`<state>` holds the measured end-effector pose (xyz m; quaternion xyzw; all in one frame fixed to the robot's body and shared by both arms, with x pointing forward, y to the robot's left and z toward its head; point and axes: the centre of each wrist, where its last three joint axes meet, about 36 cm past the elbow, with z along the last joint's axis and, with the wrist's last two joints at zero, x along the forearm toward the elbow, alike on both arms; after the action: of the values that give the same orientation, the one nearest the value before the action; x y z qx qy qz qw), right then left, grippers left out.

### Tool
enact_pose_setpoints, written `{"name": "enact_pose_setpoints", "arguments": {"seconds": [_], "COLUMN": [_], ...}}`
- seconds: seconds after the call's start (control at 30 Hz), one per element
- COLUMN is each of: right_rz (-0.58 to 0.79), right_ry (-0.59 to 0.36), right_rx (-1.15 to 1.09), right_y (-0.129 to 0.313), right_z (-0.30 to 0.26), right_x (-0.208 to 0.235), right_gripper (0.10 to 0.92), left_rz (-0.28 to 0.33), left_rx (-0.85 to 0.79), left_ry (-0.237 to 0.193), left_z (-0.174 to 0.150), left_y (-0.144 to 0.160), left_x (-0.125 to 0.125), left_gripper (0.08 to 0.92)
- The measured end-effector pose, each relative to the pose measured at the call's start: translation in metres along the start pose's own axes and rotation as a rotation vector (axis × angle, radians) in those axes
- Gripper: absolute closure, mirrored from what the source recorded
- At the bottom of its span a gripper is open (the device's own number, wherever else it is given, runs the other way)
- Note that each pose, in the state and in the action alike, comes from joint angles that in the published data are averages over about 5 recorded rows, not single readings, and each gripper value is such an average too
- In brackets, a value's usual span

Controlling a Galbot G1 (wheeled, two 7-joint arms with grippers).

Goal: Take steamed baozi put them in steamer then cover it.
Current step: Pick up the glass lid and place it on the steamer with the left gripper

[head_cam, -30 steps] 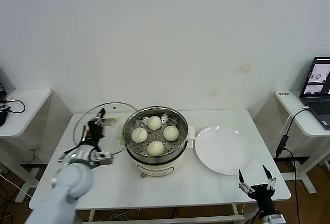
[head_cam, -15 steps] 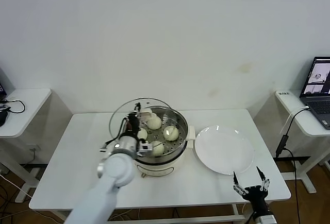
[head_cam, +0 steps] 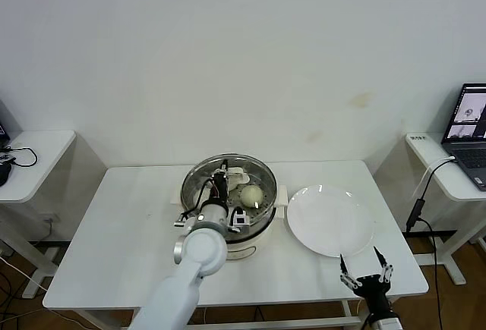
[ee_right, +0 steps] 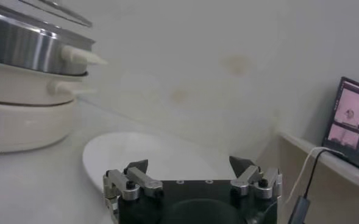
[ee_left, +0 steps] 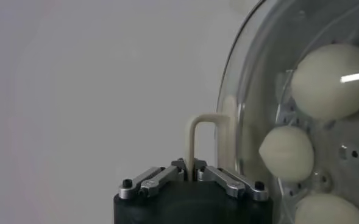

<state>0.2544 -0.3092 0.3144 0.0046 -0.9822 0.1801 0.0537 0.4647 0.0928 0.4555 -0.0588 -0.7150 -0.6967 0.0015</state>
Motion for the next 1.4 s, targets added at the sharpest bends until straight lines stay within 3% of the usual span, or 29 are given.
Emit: {"name": "enact_pose_setpoints", "arguments": {"seconds": [0.83, 1.4], "right_rz": [-0.022, -0.036], "right_ry": [-0.003, -0.003], "right_rx": [0.006, 0.009], "right_y": [0.007, 0.013], "right_z": [0.000, -0.002], "right_x": [0.001, 0.003], "right_gripper": [0.199, 0.199], "left_rz": [0.015, -0.029], "left_rx": [0.017, 0.027], "left_ry": [0.028, -0.002], "left_z": [-0.003, 0.003], "left_y": [-0.014, -0.012], "left_x": [-0.004, 0.020], "left_gripper": [0.844, 0.375]}}
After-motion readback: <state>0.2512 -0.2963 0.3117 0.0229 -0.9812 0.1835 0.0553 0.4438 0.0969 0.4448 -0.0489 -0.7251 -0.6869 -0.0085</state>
